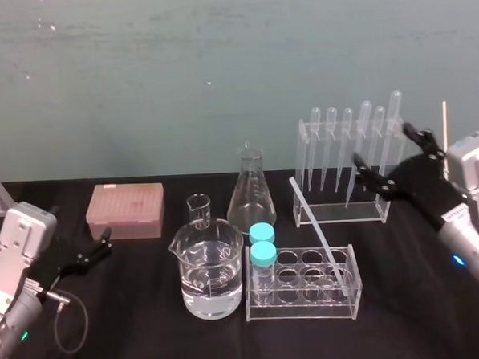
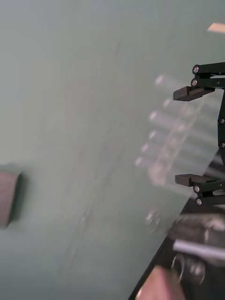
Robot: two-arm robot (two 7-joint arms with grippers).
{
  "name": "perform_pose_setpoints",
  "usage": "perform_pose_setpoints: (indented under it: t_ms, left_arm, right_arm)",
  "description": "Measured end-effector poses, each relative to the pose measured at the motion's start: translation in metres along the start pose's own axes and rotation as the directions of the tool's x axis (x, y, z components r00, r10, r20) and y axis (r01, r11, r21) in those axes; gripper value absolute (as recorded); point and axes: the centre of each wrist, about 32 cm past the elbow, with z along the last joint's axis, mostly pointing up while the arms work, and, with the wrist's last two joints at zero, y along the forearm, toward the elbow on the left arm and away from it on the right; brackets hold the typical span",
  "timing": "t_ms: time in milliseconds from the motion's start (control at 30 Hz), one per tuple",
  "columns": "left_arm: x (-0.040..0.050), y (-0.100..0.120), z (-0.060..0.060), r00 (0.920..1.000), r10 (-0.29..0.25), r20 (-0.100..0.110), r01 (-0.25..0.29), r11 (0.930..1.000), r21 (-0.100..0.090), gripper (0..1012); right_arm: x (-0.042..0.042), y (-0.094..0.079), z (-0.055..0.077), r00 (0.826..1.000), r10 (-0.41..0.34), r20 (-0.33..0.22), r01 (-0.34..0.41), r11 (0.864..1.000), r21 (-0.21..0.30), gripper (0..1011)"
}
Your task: Pick up the stirring rod with one hand, then place it down.
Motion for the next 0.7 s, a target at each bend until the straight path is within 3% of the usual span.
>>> perform_pose_setpoints:
  t_ms: [233, 333, 467, 700]
  left_arm:
    - [0.0000, 0.000, 0.000, 1.0000, 0.000, 0.000, 0.000, 1.0000, 0.000, 1000]
    - [0.0000, 0.000, 0.000, 1.0000, 0.000, 0.000, 0.000, 1.0000, 0.000, 1000]
    - [0.0000, 0.000, 0.000, 1.0000, 0.000, 0.000, 0.000, 1.0000, 0.000, 1000]
    - [0.0000, 0.000, 0.000, 1.0000, 0.000, 0.000, 0.000, 1.0000, 0.000, 1000]
  right_arm:
    - [-0.0109, 0.017, 0.008, 0.990, 0.135, -0.037, -0.133, 0.989, 0.058, 1002]
    - [-0.0150, 0.024, 0.009, 0.976, 0.205, -0.078, -0.201, 0.978, 0.061, 1000]
    - [-0.0172, 0.032, 0.008, 0.944, 0.282, -0.172, -0.281, 0.959, 0.032, 1002]
    - [-0.0184, 0.042, 0.005, 0.892, 0.327, -0.311, -0.356, 0.934, -0.039, 1002]
